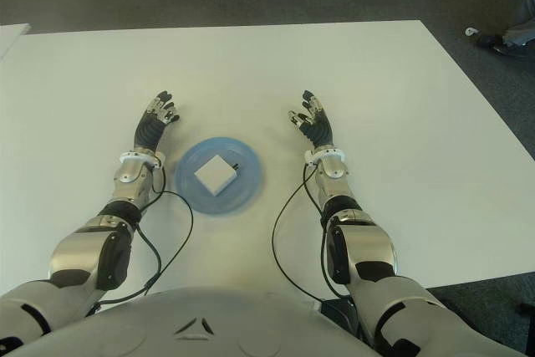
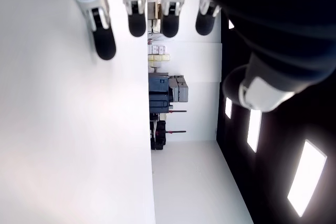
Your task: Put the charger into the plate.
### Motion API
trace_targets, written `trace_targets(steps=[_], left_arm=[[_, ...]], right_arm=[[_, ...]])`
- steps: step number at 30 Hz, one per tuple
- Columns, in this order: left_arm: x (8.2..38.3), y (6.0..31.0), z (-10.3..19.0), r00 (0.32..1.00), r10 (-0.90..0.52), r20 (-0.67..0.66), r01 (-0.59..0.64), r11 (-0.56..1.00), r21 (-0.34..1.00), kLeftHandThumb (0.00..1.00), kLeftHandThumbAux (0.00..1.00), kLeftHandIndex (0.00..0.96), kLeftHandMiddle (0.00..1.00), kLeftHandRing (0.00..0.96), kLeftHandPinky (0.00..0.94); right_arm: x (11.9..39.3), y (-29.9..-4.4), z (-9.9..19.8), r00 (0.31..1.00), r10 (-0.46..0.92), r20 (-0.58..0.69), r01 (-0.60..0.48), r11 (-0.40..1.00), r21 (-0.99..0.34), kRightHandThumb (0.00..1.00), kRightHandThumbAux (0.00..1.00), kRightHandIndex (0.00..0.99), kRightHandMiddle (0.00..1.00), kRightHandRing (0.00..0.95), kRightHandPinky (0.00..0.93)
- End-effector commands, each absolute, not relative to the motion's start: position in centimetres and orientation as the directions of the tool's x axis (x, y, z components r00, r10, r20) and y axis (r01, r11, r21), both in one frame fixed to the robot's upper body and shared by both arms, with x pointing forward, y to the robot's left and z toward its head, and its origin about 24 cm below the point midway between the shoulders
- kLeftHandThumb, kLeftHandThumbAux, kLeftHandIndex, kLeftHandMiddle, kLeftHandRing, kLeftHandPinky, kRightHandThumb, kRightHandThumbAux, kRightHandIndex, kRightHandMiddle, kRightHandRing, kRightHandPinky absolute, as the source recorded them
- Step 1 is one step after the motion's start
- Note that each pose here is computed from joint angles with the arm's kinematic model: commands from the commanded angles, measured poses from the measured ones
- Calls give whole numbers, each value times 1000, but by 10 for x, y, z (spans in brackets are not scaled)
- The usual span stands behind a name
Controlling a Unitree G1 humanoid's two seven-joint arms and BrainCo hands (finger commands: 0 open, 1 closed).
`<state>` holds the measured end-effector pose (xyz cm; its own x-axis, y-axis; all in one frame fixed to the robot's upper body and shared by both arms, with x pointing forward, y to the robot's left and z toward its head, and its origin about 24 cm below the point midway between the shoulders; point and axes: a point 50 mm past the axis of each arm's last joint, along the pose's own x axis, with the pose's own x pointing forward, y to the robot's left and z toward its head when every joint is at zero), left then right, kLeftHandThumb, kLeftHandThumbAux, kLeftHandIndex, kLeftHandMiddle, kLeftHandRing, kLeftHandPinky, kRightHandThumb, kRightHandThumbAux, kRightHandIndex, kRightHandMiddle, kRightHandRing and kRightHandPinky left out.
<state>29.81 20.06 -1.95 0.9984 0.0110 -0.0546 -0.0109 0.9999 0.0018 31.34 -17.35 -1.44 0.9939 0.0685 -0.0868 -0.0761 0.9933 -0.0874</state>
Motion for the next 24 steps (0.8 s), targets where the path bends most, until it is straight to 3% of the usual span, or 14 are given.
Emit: trace_targets(steps=[1, 24], left_arm=[[292, 211, -26, 995, 45, -93, -43, 999, 25, 0, 524, 0, 0, 0, 0], [292, 213, -28, 992, 67, -110, -66, 998, 18, 0, 536, 0, 0, 0, 0]], right_arm=[[282, -168, -59, 941, 93, -326, -125, 989, -77, 41, 770, 17, 58, 36, 29], [283, -165, -62, 918, 131, -375, -163, 985, -57, 37, 771, 0, 16, 10, 28]])
